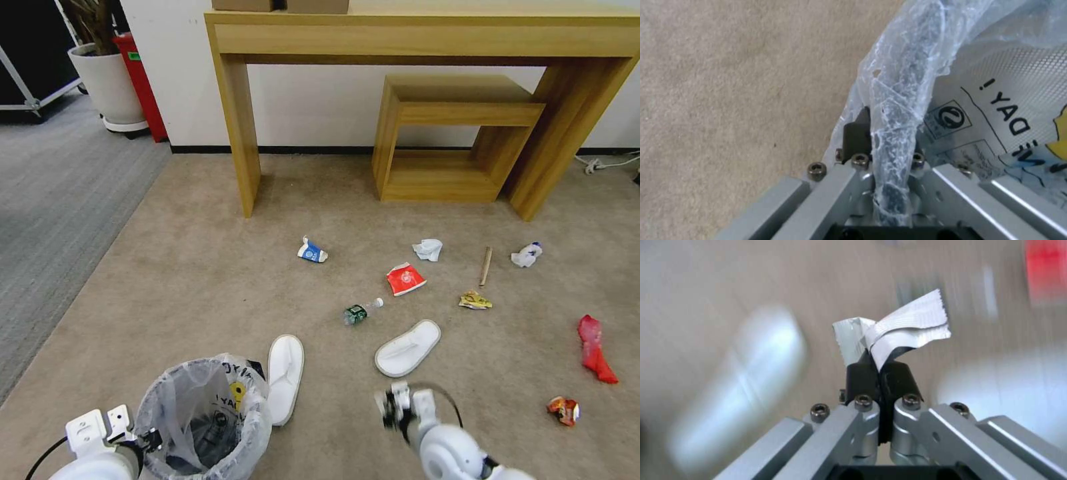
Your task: Pick up the trash bin and place the garbage on the floor into it.
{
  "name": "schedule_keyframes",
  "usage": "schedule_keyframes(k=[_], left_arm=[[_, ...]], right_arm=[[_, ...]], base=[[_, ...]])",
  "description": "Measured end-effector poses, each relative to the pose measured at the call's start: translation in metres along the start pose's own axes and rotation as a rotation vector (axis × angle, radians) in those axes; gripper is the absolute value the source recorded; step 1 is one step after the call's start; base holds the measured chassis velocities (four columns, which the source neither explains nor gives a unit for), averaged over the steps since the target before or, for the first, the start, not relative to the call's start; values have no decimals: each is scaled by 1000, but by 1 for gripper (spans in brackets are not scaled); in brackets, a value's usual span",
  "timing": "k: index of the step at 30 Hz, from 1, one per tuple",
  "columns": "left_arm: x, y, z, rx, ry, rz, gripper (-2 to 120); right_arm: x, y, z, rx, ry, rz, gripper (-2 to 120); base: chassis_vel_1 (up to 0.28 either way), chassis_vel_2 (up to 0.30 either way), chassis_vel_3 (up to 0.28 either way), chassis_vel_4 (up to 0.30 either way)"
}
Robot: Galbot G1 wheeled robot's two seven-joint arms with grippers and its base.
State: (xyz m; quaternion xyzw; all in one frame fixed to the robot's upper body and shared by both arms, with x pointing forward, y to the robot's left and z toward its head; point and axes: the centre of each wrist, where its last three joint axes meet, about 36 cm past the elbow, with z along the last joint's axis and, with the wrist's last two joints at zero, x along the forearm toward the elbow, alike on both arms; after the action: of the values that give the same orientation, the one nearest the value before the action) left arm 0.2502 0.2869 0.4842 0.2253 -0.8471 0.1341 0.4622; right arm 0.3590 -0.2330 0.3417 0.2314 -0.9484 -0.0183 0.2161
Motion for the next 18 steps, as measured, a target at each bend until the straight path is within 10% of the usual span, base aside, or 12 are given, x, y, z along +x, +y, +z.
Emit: schedule_keyframes(k=[6,18], left_arm=[[2,-2,-3,2,-1,14,0],[2,-11,-27,59,-54,86,0]], right_arm=[[11,-41,-42,52,-349,-406,0],[16,-40,-40,101,-313,-883,0]], base=[[0,0,0,0],[0,0,0,0]])
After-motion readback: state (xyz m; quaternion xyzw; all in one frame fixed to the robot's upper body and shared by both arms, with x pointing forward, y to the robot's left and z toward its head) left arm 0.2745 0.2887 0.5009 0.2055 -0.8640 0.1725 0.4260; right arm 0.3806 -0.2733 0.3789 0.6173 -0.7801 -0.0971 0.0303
